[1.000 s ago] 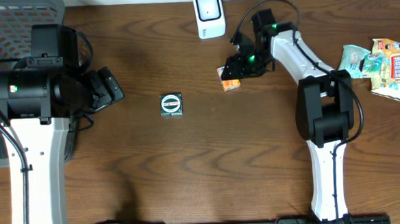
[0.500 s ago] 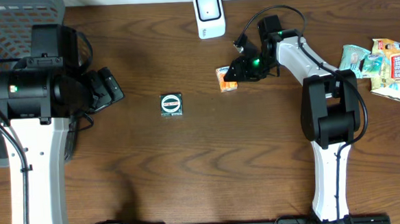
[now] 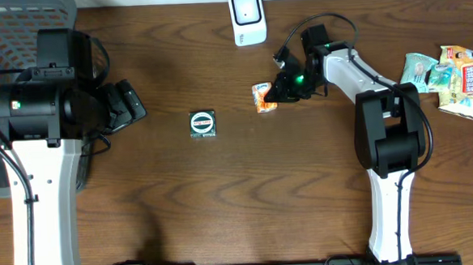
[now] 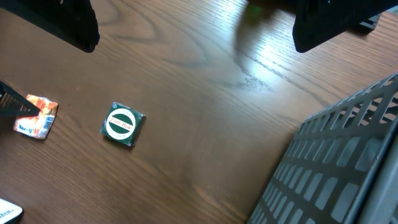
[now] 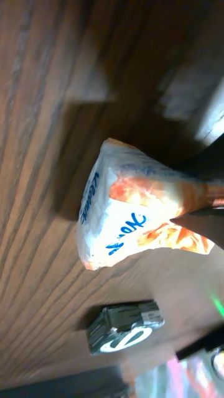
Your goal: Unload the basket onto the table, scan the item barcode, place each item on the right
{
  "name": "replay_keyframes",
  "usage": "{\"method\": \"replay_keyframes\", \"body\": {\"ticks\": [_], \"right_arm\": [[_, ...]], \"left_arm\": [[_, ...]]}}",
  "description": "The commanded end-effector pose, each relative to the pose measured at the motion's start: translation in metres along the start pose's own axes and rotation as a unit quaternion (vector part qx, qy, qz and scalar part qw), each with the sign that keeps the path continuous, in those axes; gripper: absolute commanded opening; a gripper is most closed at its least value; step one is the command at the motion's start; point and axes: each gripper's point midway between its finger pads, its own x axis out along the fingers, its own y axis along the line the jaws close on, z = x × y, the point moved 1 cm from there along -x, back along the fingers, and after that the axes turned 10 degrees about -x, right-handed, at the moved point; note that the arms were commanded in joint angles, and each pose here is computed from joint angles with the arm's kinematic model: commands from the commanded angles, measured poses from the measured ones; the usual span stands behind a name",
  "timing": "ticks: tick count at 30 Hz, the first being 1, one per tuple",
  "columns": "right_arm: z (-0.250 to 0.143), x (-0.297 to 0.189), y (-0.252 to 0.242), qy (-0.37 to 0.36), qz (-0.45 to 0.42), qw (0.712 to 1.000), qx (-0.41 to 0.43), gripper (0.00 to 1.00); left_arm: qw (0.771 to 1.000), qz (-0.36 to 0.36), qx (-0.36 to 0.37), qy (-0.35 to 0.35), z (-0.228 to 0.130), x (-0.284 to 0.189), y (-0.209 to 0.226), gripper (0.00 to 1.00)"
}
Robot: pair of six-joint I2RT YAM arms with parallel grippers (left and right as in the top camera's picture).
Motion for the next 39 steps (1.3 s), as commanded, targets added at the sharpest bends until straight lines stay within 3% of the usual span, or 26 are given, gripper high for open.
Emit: {"method": "replay_keyframes", "body": {"ticks": [1, 10, 22, 39], "right_arm": [[-0.006, -0.011, 0.002, -0.004, 0.028, 0.999, 0.040, 0.01], [0.019, -0.116, 0.088, -0.126, 0.223, 0.961, -0.100, 0.01], [-0.014, -0.165, 0.153, -0.146, 0.292, 0.928, -0.178, 0.01], [-0.014, -0.172, 0.163, -0.167, 0.315, 0.913, -0.196, 0.01]], "left_arm": [[1.000, 0.006, -0.004, 0.000, 0.001, 0.002, 0.002, 0.98], [1.000, 0.006, -0.004, 0.000, 0.001, 0.002, 0.002, 0.98], [1.000, 0.006, -0.004, 0.000, 0.001, 0.002, 0.002, 0.98], [1.000, 0.006, -0.004, 0.000, 0.001, 0.002, 0.002, 0.98]]}}
